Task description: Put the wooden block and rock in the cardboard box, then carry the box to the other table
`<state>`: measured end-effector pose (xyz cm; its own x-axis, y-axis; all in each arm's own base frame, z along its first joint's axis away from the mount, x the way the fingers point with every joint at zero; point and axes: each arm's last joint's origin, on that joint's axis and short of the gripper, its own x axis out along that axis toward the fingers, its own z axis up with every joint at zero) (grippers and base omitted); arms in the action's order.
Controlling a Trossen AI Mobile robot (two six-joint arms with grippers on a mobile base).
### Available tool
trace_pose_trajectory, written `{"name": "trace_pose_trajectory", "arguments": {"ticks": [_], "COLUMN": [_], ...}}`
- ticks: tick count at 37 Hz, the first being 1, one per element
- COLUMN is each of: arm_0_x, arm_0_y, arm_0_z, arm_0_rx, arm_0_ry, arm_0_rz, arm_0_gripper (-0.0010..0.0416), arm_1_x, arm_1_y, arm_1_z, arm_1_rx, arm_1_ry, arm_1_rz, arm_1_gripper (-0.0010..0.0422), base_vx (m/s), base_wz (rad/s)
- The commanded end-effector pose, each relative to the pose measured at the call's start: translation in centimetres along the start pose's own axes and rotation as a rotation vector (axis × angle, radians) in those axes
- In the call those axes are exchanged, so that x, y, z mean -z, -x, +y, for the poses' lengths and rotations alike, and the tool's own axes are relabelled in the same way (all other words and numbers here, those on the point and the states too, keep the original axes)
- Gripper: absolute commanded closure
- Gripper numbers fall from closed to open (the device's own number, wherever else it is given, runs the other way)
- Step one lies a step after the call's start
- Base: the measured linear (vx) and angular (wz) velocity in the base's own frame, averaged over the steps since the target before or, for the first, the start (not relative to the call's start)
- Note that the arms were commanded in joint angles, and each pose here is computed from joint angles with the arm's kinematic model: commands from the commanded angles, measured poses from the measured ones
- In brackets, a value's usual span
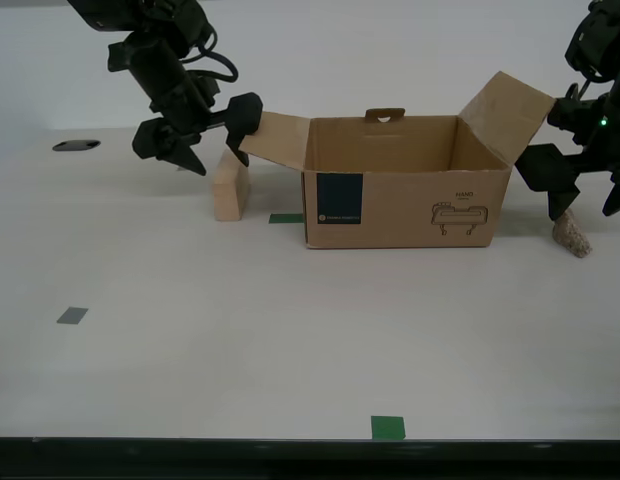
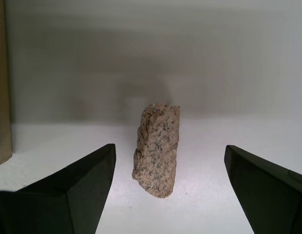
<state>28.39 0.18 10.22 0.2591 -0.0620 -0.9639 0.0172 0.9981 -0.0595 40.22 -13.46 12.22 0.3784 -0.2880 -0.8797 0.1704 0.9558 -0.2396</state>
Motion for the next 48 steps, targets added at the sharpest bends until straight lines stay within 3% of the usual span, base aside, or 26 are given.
{"name": "trace_pose_trajectory", "arguments": {"ticks": [1,11,29,41,48], "arm_0_x": [0.2,0.9,0.3,1.6,1.7], "arm_0_y": [-0.3,-0.6,-0.8,-4.4,-4.8], "arm_0_z": [0.0,0.0,0.0,0.3,0.3], "arm_0_rx": [0.003,0.003,0.002,0.005,0.009], "arm_0_ry": [0.0,0.0,-0.006,0.004,0.001], "arm_0_rz": [-0.016,-0.006,-0.077,0.067,0.075], "arm_0_gripper": [0.009,0.0101,0.0097,0.0091,0.0095], "arm_1_x": [0.2,1.5,1.1,1.1,1.1], "arm_1_y": [-0.4,-3.4,-3.2,-3.2,-3.2], "arm_1_z": [0.0,0.8,0.6,0.6,0.6], "arm_1_rx": [-0.004,-0.01,-0.004,-0.004,-0.005], "arm_1_ry": [0.002,0.019,0.02,0.019,0.019], "arm_1_rz": [0.01,0.096,0.082,0.085,0.084], "arm_1_gripper": [0.0067,0.0067,0.0067,0.0067,0.0067], "base_vx": [0.0,0.0,0.0,0.0,0.0], "base_wz": [0.0,0.0,0.0,0.0,0.0]}}
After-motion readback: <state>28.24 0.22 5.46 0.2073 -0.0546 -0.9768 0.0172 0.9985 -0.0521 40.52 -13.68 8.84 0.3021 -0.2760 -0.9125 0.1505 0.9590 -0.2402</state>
